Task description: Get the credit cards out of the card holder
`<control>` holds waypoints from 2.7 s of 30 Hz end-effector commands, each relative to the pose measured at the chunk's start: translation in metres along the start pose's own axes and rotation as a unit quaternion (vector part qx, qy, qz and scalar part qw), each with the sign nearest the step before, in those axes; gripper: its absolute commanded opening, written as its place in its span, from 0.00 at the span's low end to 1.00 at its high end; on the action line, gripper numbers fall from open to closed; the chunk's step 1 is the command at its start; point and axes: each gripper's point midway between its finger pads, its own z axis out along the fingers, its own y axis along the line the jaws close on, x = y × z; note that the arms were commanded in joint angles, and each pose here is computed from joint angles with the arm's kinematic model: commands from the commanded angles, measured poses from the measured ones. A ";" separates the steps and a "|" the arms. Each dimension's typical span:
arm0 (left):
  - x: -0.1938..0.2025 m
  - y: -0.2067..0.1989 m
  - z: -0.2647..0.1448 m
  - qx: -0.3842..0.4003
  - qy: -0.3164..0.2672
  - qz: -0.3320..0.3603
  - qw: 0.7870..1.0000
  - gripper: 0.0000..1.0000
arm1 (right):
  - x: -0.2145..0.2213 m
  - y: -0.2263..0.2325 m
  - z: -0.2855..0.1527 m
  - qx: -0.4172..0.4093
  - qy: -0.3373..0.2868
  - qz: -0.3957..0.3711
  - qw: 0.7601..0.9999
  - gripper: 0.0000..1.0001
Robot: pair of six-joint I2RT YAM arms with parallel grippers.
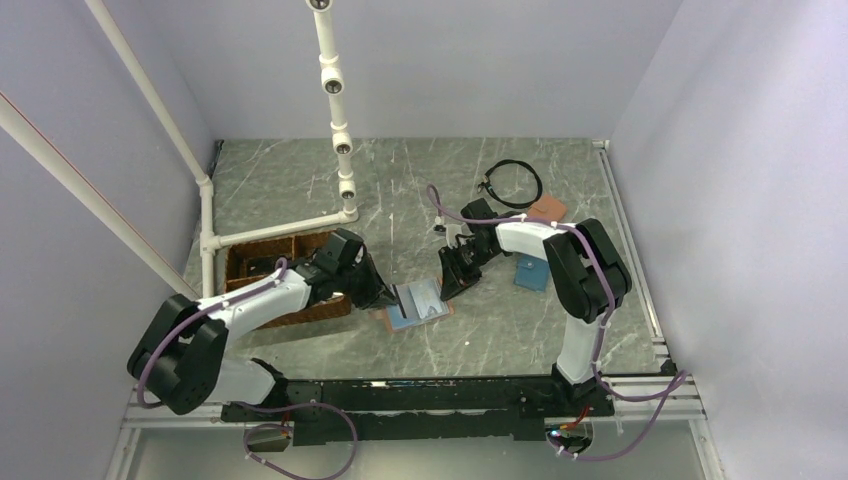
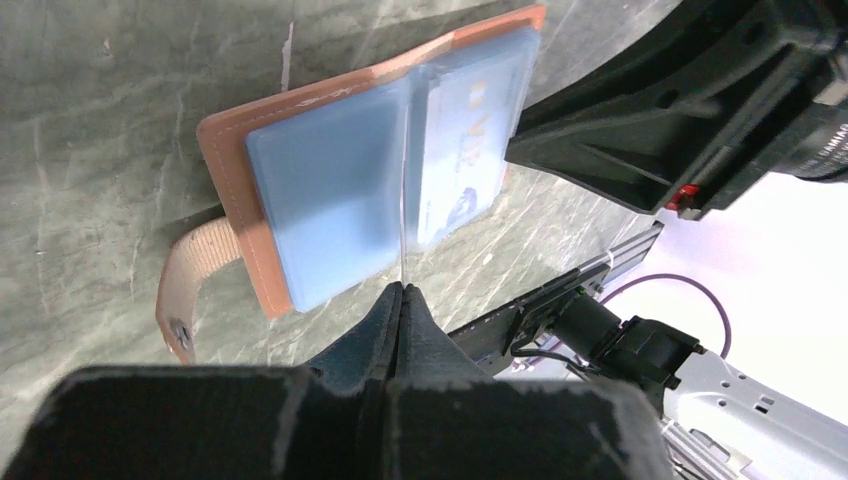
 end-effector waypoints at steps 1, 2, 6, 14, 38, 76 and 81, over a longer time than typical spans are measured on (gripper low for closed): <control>-0.009 -0.011 -0.020 -0.007 -0.024 0.030 0.999 0.00 | 0.016 -0.042 0.004 0.092 0.022 -0.016 0.995 0.23; -0.009 -0.010 -0.022 -0.012 -0.023 0.031 0.999 0.00 | 0.016 -0.041 0.004 0.090 0.022 -0.017 0.996 0.23; -0.011 -0.013 -0.030 -0.019 -0.028 0.043 0.999 0.00 | 0.013 -0.036 0.002 0.078 0.013 -0.024 0.997 0.23; -0.023 -0.027 -0.065 -0.051 -0.051 0.100 0.992 0.00 | -0.003 0.017 -0.023 -0.034 -0.023 -0.124 0.992 0.44; -0.057 -0.031 -0.153 -0.179 -0.112 0.190 0.959 0.00 | -0.003 0.025 -0.106 -0.103 -0.147 -0.199 0.963 0.76; -0.096 -0.004 -0.202 -0.319 -0.157 0.216 0.909 0.00 | 0.003 -0.005 -0.125 -0.097 -0.204 -0.161 0.961 0.78; -0.105 0.004 -0.189 -0.348 -0.149 0.222 0.899 0.00 | 0.003 -0.006 -0.126 -0.095 -0.204 -0.159 0.961 0.78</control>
